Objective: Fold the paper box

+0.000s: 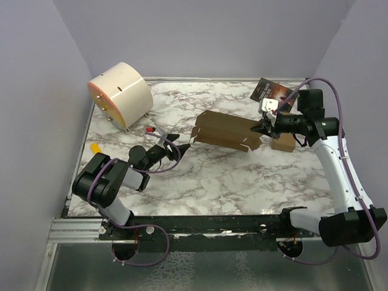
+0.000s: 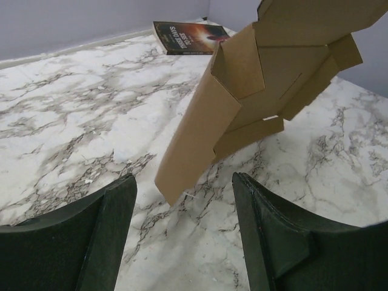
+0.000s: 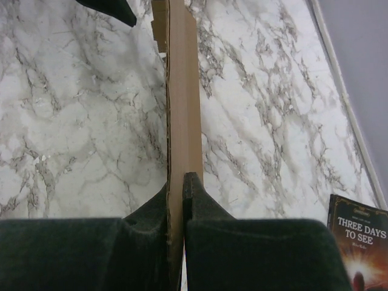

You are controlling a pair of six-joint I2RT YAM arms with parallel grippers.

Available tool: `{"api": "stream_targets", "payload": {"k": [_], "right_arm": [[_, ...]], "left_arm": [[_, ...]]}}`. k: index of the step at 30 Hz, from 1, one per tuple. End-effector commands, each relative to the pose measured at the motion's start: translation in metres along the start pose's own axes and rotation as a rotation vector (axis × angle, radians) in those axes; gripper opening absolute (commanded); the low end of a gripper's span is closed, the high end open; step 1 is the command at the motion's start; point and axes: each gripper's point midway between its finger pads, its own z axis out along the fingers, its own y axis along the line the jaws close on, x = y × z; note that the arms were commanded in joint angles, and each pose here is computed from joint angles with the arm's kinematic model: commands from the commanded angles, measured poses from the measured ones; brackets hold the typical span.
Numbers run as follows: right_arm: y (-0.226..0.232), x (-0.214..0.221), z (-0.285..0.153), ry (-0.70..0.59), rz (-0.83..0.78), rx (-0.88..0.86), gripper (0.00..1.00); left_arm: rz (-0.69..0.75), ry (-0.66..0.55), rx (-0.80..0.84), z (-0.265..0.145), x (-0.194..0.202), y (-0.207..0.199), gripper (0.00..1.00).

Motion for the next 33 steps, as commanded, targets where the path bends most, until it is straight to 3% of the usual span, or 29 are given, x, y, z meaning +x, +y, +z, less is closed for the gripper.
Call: {"api": "stream_targets", "payload": {"k": [1, 7, 14, 33], "right_arm": [[-0.004, 0.022, 0.011, 0.036, -0.012, 0.000, 0.01], [-0.013, 0.027, 0.016, 0.053, -0.002, -0.006, 0.01], [-0.009, 0.038, 0.027, 0.068, 0.018, -0.040, 0.01], [-0.005, 0.056, 0.038, 0.141, 0.045, -0.091, 0.01]], "left_arm": [[0.072, -0.041, 0.029, 0.004, -0.003, 0.000, 0.67], [0.078, -0.104, -0.033, -0.009, -0.016, 0.008, 0.62], [0.096, -0.033, -0.101, -0.011, -0.003, 0.027, 0.57], [0.116, -0.010, 0.050, 0.030, 0.021, 0.029, 0.55]]}}
